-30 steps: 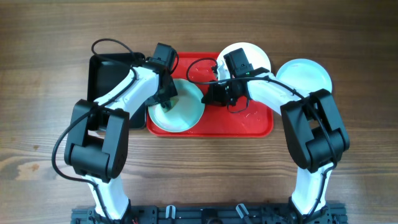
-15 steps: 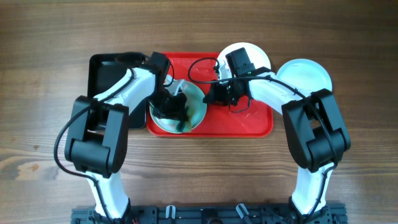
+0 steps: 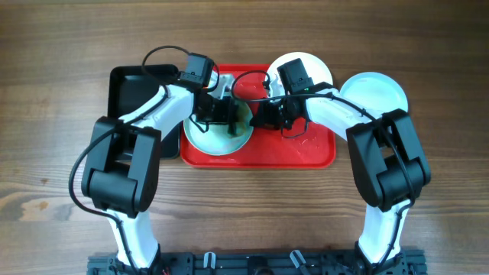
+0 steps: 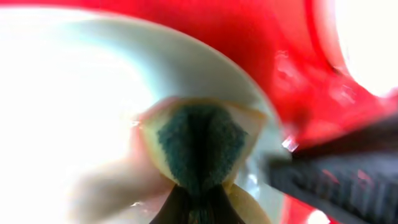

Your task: Clean dirty plates on tray and stack at the side

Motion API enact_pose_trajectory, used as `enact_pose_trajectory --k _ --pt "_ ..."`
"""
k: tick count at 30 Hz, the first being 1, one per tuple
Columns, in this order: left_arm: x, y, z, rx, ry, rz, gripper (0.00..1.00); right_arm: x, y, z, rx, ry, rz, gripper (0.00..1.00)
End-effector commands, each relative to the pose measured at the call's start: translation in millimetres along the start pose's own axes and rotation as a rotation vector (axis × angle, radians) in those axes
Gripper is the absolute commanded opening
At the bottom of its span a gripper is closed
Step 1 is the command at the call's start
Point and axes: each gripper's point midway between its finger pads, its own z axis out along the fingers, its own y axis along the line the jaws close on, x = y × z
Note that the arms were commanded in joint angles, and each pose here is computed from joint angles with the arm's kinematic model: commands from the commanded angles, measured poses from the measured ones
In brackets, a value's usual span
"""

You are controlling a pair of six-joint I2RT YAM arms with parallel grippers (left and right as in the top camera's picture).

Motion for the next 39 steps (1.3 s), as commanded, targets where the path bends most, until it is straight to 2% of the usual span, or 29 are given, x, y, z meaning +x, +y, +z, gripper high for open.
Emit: enact_pose_trajectory --k 1,3,7,12,14,16,20,24,28,33,39 --pt "-13 81 -16 -0.452 -0.153 -0.283 0.04 6 -18 9 0.043 0.019 0.027 0.04" --pt "-8 98 -26 -0.563 -0.184 -0.37 0.04 6 -18 9 0.044 0.019 0.027 0.04" --pt "13 116 -38 -0.688 -0.168 -0.497 0.04 6 -18 9 0.044 0.019 0.028 0.04" --pt "44 114 -41 -0.722 -0.078 -0.599 0.04 6 -18 9 0.044 0.019 0.028 0.04" --pt "58 90 -27 -0.593 0.047 -0.563 0.04 6 -18 9 0.044 0.019 0.027 0.04" --pt "64 60 -14 -0.408 0.156 -0.461 0.04 6 -18 9 0.044 0.019 0.028 0.04" --pt "67 8 -12 -0.104 0.246 -0.34 0.04 6 -18 9 0.044 0.019 0.027 0.04" --pt "51 -12 -35 -0.029 0.183 -0.294 0.04 6 -18 9 0.045 0.02 0.025 0.04" --pt "19 -17 -81 -0.006 0.028 -0.274 0.04 5 -19 9 0.052 0.015 0.028 0.04" --pt "-10 5 -137 -0.017 -0.145 -0.324 0.04 4 -20 9 0.058 0.008 0.028 0.04" --pt "-6 41 -161 -0.048 -0.172 -0.408 0.04 3 -17 10 0.055 0.005 0.017 0.04"
